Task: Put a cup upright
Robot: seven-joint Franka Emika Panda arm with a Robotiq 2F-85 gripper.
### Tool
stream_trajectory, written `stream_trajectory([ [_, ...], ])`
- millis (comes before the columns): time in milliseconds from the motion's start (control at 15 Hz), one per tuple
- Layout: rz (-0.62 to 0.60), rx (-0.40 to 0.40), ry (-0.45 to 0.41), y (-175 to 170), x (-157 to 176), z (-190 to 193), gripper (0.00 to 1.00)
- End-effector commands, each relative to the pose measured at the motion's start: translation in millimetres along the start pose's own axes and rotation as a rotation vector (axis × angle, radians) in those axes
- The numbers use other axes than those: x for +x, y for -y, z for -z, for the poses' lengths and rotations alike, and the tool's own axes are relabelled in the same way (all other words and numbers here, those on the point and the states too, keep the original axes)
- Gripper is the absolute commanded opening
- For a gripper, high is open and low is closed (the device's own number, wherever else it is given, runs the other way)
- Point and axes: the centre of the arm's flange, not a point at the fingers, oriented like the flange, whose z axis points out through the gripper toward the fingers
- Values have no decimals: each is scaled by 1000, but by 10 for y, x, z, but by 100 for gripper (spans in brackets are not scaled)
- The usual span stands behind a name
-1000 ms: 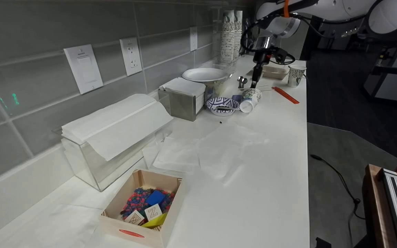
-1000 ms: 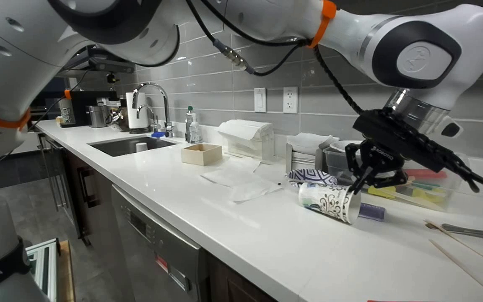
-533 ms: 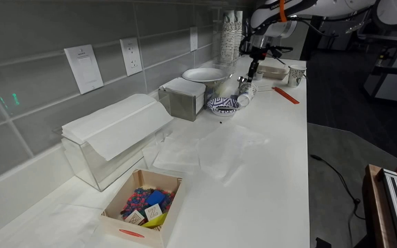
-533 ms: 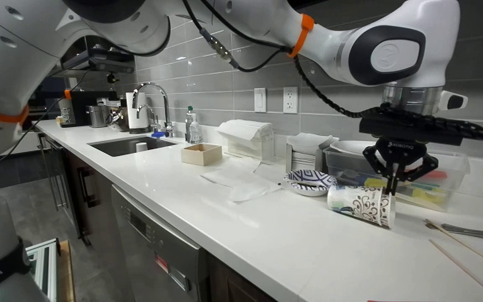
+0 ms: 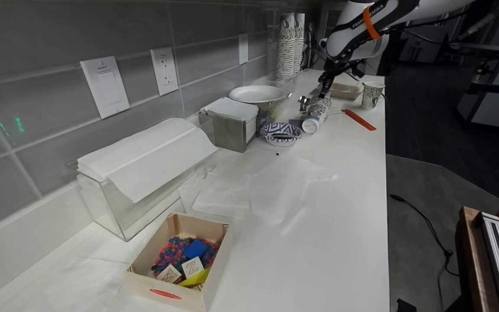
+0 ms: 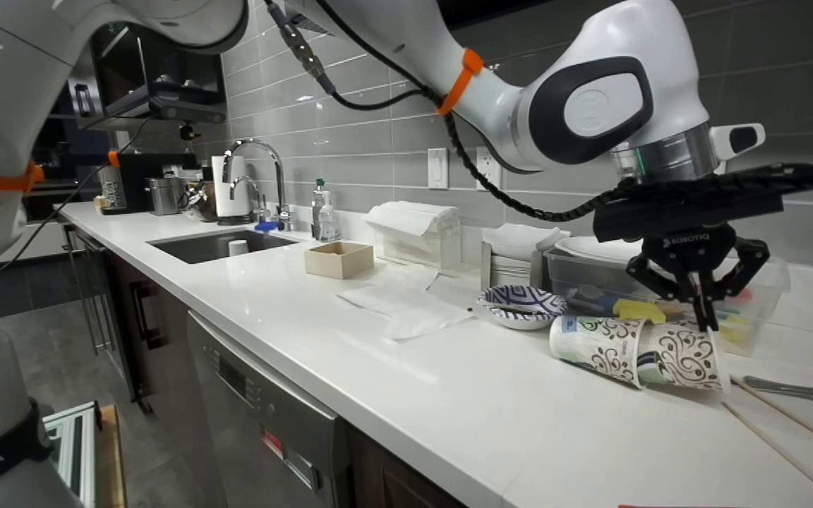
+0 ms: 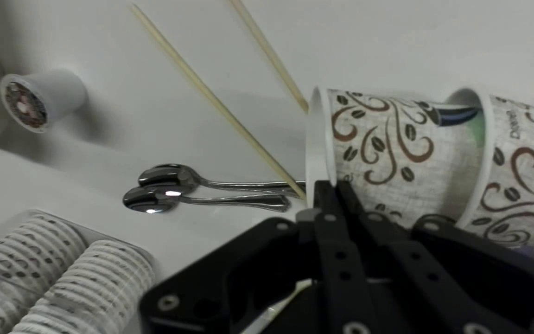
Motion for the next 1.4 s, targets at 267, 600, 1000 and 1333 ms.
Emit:
stream_trajectory([
  [267,-26,-202,-140,484,-776,869,1],
  [600,25,-132,-69,433,-811,824,4],
  [1000,89,-160,-72,806,-967,1040,1],
  [1333,208,-324,-121,1326,-1076,1094,1],
])
